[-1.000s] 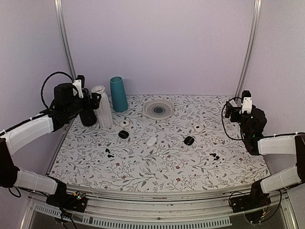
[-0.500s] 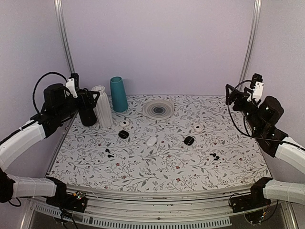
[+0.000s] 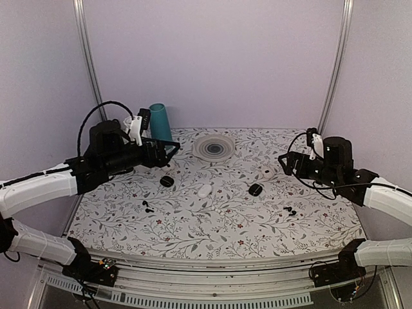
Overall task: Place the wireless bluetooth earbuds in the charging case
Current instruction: Pick up the charging case from the center of the board.
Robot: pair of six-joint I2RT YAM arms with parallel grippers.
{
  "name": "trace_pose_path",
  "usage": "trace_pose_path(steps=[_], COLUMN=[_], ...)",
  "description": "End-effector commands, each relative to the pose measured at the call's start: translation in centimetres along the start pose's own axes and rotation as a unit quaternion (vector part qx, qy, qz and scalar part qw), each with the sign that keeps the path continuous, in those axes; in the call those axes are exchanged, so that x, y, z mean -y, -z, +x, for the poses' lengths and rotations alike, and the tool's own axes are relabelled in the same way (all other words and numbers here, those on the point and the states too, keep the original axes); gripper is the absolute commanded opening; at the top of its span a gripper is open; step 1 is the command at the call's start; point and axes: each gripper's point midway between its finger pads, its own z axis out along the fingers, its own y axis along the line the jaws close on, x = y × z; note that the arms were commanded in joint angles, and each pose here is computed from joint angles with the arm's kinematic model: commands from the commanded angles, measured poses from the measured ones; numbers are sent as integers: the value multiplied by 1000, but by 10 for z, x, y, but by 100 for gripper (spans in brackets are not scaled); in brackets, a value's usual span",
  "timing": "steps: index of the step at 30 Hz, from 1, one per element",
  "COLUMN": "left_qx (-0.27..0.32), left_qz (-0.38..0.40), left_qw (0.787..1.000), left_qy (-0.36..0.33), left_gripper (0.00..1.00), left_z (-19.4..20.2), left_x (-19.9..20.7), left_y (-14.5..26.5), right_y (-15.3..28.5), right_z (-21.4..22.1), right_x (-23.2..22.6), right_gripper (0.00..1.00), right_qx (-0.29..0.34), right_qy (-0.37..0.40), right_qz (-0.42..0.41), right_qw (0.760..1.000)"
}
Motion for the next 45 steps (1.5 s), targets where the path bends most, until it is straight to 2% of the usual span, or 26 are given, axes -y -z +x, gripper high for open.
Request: trace_pose_path(steps=[1,5,9,12,17,20,24,32,45], left_qx=[-23,-55,-55,-26,8,9,1,-18,-19], left_qz=[43,30,-10,-64,-77,-60,-34,-32,2], left_qw=[998,997,997,995,995,997,998,998,998], left_qy=[28,47,48,65,67,56,57,49,62], left_gripper=[96,96,96,96,96,96,96,94,94], left_z=[18,43,46,35,25,25,24,23,17], left_x=[33,34,22,2,-10,-6,1,3,17], left_y=[-22,-35,-43,-41,-33,-34,-41,-63,-66], right_y=[-4,-17,-38,-54,-82,-99,-124,-159,-188], right_z=[16,9,0,2,15,26,42,60,101], right_x=[-1,7,10,16,17,25,39,55,76], right_gripper=[99,99,99,99,100,99,92,83,78], right_qx=[-51,-47,-48,-48,-90,-117,-158,-210,-266], right_qy=[-20,-2,11,29,43,47,39,44,73], right_qz=[4,28,35,44,39,51,47,46,62], right_qw=[999,999,998,997,994,991,986,976,959])
